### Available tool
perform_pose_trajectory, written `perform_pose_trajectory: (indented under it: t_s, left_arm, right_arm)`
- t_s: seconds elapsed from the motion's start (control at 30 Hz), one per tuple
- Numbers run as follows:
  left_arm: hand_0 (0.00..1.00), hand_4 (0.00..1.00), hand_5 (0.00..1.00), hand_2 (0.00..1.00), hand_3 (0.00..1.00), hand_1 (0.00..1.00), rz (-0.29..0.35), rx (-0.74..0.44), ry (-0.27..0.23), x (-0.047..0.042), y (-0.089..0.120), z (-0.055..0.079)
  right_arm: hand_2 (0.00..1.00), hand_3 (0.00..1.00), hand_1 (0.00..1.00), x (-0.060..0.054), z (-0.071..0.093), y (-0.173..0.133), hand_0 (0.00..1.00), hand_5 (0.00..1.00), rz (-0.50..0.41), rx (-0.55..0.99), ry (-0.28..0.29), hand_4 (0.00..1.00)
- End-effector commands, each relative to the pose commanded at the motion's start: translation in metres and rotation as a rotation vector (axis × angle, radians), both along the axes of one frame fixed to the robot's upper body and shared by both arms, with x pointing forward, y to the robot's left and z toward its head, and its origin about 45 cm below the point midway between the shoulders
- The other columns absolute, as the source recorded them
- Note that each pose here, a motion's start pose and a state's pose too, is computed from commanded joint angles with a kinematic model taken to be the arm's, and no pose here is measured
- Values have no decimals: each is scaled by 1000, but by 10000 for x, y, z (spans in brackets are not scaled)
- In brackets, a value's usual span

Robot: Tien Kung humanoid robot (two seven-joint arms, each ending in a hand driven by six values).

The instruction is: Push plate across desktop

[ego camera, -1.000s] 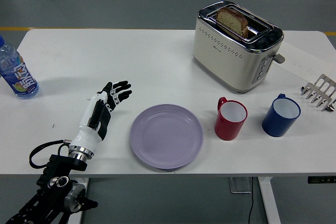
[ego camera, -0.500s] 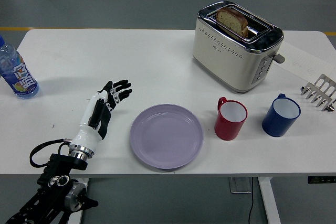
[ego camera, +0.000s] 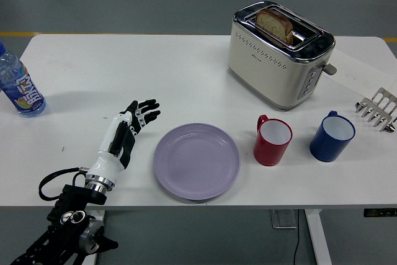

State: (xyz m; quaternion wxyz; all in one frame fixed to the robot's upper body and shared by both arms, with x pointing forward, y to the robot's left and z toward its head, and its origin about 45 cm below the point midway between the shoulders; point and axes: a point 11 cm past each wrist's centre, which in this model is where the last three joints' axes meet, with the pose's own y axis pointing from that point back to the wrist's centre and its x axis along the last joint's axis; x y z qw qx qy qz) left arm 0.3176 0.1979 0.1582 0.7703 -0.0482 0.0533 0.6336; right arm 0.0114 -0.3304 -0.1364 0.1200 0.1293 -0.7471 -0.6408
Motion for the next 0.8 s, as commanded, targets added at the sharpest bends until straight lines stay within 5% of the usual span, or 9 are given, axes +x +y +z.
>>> perform_pose_trajectory:
  t_s: [0.37, 0.8]
  left_arm:
    - [793, 532, 998, 772, 704, 749, -3, 6, 8, -14, -9, -31]
    - [793, 536, 998, 772, 703, 749, 2, 9, -3, 24, 9, 0]
  right_arm:
    - [709, 680, 546, -30, -5, 33, 590, 579, -24, 11, -42, 455]
    - [701, 709, 547, 112, 5, 39, 595, 647, -59, 18, -76, 466]
